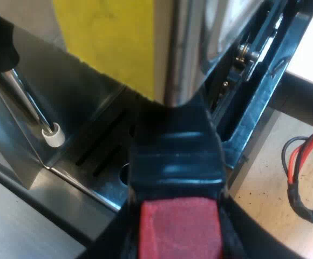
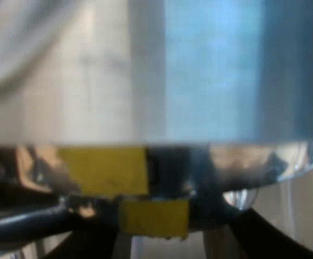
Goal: Put the handle in the coffee machine
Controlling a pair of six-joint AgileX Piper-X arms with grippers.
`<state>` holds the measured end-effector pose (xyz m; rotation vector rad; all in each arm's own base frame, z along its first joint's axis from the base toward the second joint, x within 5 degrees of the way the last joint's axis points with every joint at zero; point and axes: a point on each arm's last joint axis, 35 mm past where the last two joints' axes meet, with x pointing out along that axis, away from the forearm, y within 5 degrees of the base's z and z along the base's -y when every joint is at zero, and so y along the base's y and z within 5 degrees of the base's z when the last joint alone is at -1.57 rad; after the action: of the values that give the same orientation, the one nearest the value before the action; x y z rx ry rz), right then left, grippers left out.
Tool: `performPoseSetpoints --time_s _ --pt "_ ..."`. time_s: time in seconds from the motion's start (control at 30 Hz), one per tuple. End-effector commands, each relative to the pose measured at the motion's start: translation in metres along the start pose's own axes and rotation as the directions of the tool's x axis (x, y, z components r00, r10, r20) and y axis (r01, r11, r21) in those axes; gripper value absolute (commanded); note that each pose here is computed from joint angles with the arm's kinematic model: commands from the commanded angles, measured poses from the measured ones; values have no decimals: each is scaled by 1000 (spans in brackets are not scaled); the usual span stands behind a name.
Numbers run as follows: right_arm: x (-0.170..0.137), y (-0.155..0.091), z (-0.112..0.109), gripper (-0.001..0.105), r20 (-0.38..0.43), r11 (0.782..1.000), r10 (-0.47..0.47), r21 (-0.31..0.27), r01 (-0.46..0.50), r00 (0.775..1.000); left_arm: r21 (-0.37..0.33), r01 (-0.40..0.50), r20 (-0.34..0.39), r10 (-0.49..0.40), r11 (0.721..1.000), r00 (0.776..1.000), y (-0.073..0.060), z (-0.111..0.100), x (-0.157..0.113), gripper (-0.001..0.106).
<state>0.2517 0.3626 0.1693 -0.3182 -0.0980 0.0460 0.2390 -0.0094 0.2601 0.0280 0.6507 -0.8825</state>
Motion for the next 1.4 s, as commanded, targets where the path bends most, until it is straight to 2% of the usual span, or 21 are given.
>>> performPoseSetpoints --time_s 0.03,0.4,0.6,0.7,0.8,0.87,1.0,1.07,1.17,1.4 --pt "4 -17 40 33 110 984 -78 171 59 991 126 47 166 -68 991 984 -5 31 -13 47" --pt "4 -17 40 33 112 983 -77 172 57 991 113 39 163 -57 993 985 -12 31 -22 49" --pt "4 -17 40 33 112 983 -77 172 57 991 111 -19 195 -3 994 981 -15 31 -40 49" --pt "4 -17 40 33 112 983 -77 172 57 991 68 -56 197 42 996 980 -13 26 -52 48" --pt "4 -17 40 33 112 983 -77 172 57 991 12 -57 174 54 998 983 -16 22 -60 28" --pt "4 -17 40 33 112 983 -77 172 57 991 -31 -49 147 53 998 988 -19 23 -64 0" --pt "4 -17 40 33 112 983 -77 172 57 991 -47 -104 108 109 993 988 -19 27 -68 1" --pt "4 -17 40 33 112 983 -77 172 57 991 -38 -211 71 213 977 974 -15 29 -70 1" --pt "4 -17 40 33 112 983 -77 174 57 991 -55 -300 4 301 952 954 -6 27 -67 1" --pt "4 -17 40 33 112 983 -77 176 56 991 -121 -316 -108 304 941 947 17 22 -53 1"
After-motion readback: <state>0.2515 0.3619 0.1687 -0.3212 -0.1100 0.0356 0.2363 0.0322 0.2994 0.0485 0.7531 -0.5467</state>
